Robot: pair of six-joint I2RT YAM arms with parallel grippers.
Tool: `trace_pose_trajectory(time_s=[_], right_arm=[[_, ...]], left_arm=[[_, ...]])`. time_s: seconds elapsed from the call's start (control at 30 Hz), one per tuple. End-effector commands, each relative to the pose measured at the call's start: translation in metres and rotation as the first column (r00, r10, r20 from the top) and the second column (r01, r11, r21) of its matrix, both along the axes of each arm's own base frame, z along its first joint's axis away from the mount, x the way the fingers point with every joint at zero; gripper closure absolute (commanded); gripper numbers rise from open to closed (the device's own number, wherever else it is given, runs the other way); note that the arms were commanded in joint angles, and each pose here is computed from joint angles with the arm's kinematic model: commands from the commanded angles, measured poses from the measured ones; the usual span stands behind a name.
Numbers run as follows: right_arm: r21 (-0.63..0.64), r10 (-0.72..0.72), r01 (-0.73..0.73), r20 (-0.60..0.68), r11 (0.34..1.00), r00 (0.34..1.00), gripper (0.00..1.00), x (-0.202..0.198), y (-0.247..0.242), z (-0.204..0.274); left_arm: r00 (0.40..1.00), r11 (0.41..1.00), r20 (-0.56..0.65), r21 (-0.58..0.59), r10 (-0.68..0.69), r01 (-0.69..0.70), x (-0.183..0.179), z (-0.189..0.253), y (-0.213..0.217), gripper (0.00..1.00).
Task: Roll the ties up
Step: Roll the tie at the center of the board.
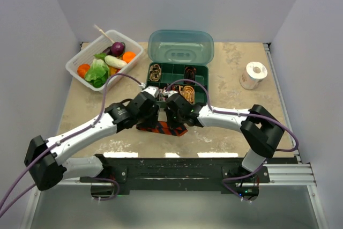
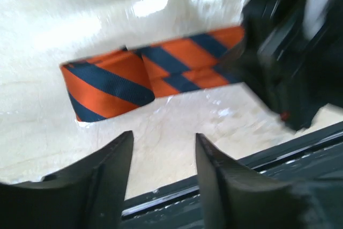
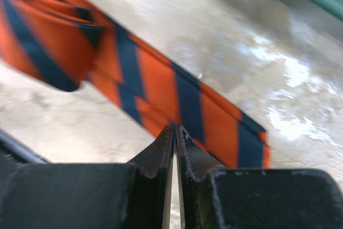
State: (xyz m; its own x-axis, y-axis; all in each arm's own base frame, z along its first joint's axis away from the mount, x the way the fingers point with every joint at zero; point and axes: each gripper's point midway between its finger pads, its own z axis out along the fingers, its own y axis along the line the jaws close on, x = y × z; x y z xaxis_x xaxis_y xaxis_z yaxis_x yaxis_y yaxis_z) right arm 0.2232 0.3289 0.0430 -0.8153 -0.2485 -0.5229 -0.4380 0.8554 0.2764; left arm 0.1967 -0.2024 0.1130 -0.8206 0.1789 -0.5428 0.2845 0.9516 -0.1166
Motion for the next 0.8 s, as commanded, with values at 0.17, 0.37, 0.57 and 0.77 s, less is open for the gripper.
trace_pose_trajectory(time_s=[0.17,0.37,0.57,0.77], right_arm=[[0.153,0.079,-0.099,0.129,0.983,0.988,0.90,0.018,0.056,0.055],[0.224,0.123,-0.152,0.135,0.963,0.983,0.90,0.021,0.087,0.061],[0.259,0.157,-0.187,0.129,0.948,0.979,0.90,0.022,0.110,0.057],[0.258,0.171,-0.197,0.121,0.946,0.978,0.91,0.020,0.117,0.049]], left_arm=[[0.977,0.962,0.105,-0.221,0.185,-0.159,0.053,0.024,0.024,0.30],[0.947,0.897,0.090,-0.358,0.309,-0.259,0.079,0.009,0.063,0.27],[0.942,0.844,0.019,-0.449,0.336,-0.292,0.079,-0.021,0.083,0.27],[0.943,0.815,-0.013,-0.499,0.332,-0.294,0.073,-0.037,0.084,0.27]])
